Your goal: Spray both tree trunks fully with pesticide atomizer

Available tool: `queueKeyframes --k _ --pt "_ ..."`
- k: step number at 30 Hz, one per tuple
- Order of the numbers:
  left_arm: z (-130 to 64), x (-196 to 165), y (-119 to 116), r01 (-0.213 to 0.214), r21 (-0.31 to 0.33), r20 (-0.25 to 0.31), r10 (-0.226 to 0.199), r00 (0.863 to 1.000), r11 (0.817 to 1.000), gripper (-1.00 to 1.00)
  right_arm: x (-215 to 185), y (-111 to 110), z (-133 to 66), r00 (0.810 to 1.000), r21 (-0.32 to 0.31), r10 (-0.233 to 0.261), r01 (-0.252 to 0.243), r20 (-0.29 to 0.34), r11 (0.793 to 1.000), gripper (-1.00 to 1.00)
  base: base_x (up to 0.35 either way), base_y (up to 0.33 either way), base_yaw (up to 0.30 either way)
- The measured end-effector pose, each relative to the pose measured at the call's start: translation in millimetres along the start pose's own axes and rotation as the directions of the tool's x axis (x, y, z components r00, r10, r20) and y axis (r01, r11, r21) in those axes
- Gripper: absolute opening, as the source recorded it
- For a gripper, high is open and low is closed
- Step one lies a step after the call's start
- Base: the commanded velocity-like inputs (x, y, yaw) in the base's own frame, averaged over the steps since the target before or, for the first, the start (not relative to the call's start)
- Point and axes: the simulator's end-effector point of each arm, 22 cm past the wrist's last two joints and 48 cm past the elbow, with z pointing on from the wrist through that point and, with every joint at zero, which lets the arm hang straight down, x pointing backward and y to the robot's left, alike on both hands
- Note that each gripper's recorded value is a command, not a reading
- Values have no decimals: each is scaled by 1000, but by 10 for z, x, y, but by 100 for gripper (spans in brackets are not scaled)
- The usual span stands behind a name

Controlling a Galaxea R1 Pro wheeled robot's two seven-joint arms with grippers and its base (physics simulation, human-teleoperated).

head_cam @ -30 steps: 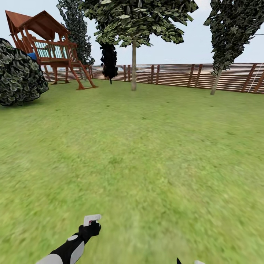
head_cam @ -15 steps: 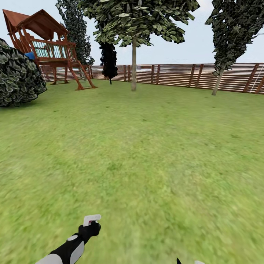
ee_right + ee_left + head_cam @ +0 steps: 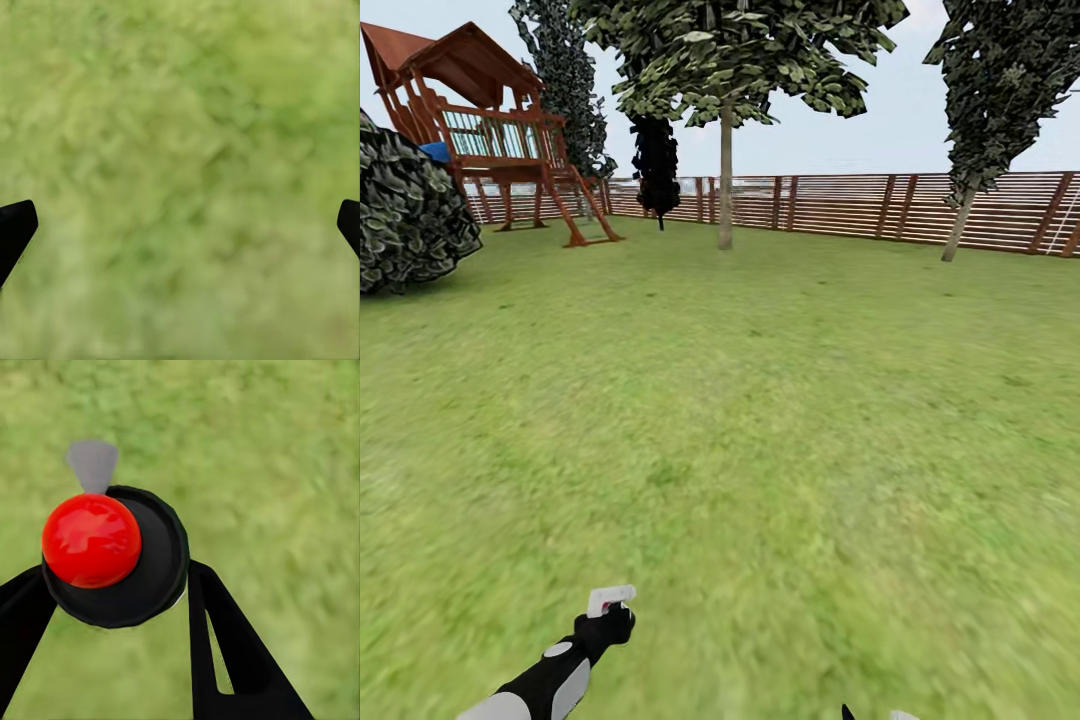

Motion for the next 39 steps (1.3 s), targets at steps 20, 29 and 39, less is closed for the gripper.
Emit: queueKeyframes --k 20,29,39 --pt "-1 7 0 0 0 -2 0 1000 1000 -100 0 1 0 1000 0 0 0 0 1000 100 337 0 0" --pt "-1 7 0 0 0 -2 0 1000 1000 -100 0 1 0 1000 0 0 0 0 1000 100 338 0 0" --pt "-1 7 0 0 0 -2 0 1000 1000 -100 0 1 0 1000 0 0 0 0 1000 100 338 0 0"
